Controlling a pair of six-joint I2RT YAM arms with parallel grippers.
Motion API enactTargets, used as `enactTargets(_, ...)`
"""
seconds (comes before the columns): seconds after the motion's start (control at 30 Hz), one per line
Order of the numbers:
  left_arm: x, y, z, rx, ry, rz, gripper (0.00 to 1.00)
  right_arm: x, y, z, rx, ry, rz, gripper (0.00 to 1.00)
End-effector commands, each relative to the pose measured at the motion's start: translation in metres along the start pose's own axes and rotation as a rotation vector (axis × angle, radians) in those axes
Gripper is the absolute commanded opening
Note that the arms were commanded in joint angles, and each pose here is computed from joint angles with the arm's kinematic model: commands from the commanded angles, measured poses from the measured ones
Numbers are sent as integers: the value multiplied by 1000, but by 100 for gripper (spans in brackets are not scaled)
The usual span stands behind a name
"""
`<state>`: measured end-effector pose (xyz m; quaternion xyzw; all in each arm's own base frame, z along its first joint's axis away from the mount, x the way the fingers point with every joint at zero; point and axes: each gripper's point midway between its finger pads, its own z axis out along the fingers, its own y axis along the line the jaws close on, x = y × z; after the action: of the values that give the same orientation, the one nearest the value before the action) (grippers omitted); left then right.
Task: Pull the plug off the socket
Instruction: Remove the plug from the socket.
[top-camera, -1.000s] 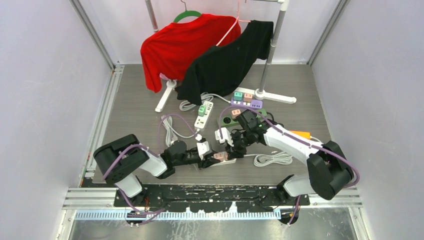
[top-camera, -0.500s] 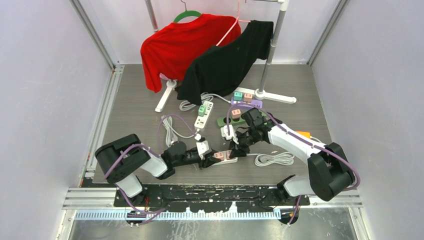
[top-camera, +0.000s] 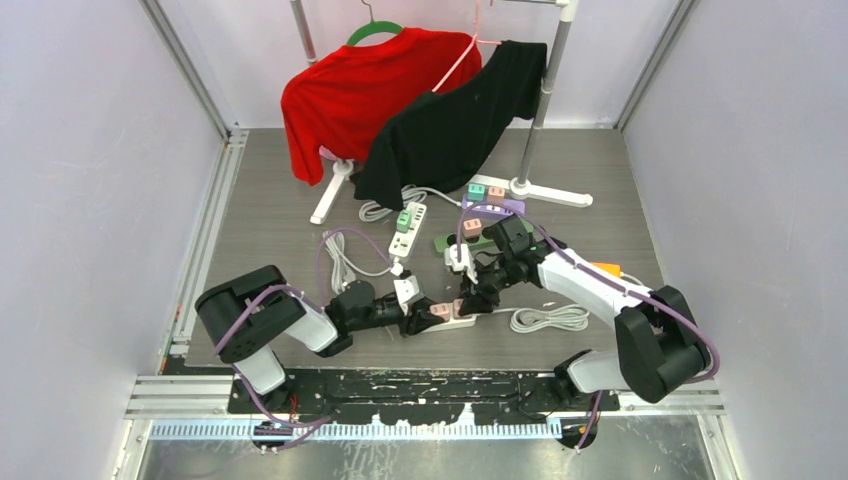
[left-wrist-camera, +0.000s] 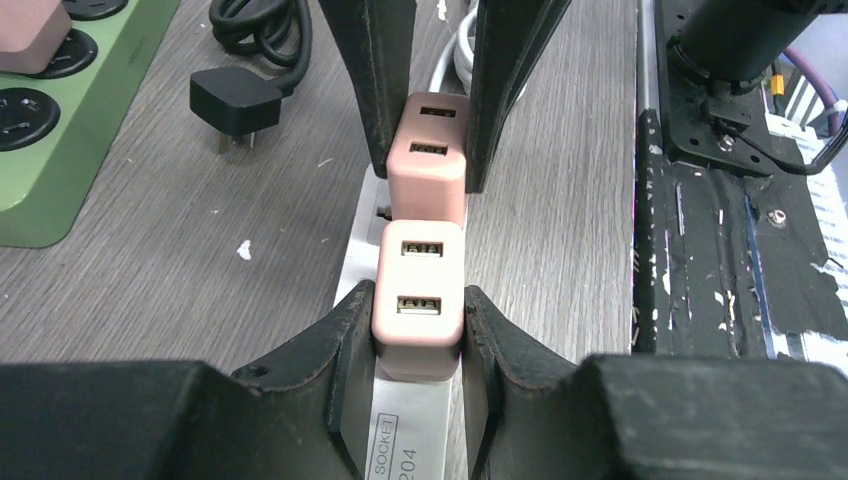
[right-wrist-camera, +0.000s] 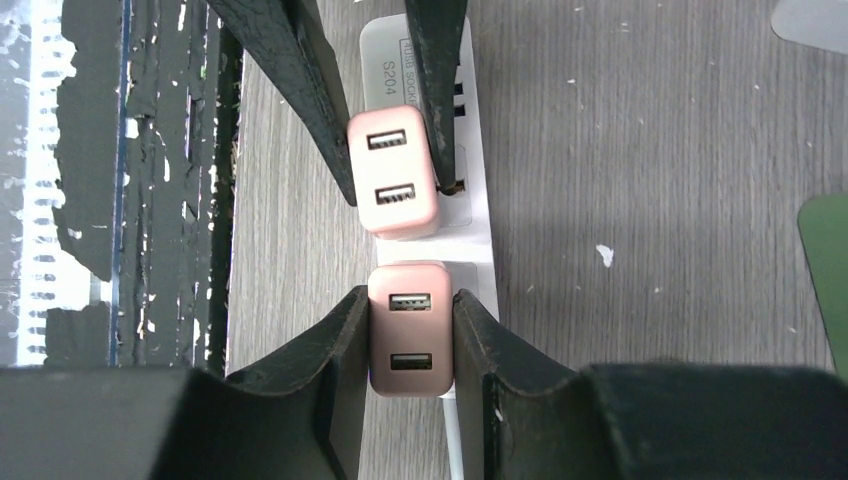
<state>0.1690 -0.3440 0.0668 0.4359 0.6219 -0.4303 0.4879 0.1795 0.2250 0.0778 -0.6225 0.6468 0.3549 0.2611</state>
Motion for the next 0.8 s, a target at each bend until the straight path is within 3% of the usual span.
enactTargets(0.0, 53, 11, -14, -87, 177, -92, 0, -21, 6, -21, -20, -81, -95, 1)
enactTargets(0.27, 46, 12, -15, -98, 186, -98, 0, -17, 41, -20, -157, -96, -172, 1)
enactTargets(0.4, 36, 11, -18, -104, 179, -111, 1, -26, 34, -23, -148, -123, -99, 1)
enactTargets(0.57, 9, 13, -27, -162, 178, -159, 51, -45, 24, -61, -123, -151, 1, 1)
enactTargets(0.67, -24, 6, -37, -164, 160, -174, 70, -55, 22, -85, -92, -147, 67, 2)
enactTargets(0.77, -52, 1, -50, -174, 119, -187, 83, -69, 18, -104, -46, -203, 178, 2)
